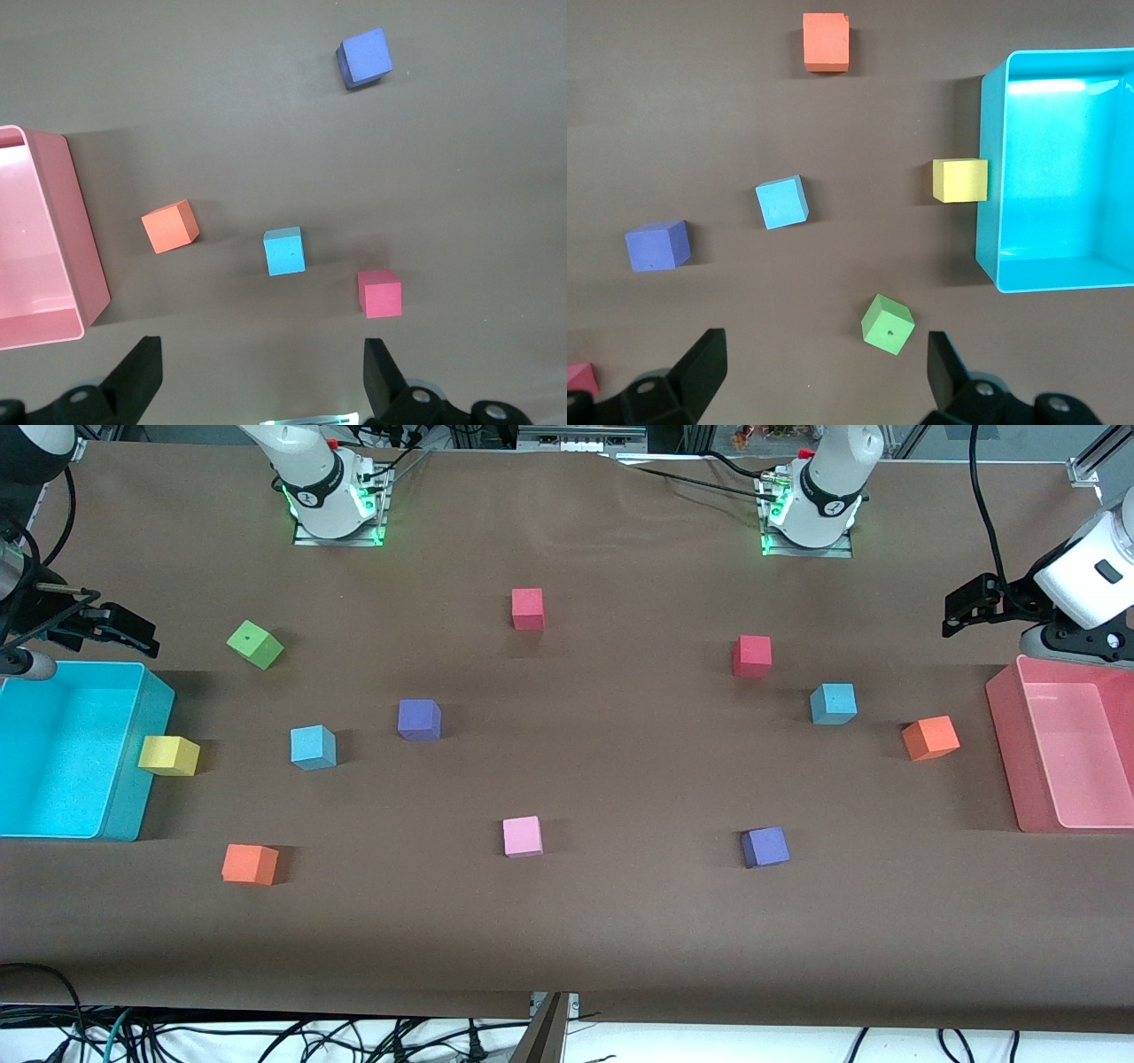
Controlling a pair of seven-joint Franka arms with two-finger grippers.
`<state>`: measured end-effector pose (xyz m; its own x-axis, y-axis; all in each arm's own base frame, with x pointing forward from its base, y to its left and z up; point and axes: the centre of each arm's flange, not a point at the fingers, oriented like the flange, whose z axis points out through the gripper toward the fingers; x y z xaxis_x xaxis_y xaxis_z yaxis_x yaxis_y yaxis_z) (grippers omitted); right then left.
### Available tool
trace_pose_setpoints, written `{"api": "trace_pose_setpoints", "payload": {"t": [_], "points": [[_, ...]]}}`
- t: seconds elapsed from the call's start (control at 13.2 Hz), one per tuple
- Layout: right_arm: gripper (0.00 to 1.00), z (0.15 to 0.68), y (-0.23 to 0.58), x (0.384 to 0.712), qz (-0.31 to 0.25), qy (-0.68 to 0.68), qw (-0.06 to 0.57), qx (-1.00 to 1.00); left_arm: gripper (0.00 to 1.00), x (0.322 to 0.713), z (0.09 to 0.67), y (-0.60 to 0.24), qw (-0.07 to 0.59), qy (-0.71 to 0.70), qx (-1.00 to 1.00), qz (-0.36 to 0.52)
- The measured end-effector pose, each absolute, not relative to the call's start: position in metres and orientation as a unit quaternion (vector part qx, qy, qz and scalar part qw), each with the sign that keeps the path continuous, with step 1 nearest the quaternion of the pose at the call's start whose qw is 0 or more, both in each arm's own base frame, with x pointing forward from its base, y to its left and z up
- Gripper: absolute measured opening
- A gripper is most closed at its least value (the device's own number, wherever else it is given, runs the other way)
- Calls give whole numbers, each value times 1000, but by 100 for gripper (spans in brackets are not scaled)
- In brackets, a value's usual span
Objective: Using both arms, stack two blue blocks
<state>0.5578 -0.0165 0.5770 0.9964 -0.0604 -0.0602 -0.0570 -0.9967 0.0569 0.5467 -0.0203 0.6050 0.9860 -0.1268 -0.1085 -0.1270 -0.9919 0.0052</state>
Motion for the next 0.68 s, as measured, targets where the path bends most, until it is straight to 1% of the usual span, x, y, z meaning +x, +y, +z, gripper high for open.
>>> {"api": "trace_pose_setpoints", "payload": {"t": [0.68], "points": [[100, 577, -16, 558, -31, -29, 28, 999, 100, 547, 607, -20, 1, 64, -997, 52]]}}
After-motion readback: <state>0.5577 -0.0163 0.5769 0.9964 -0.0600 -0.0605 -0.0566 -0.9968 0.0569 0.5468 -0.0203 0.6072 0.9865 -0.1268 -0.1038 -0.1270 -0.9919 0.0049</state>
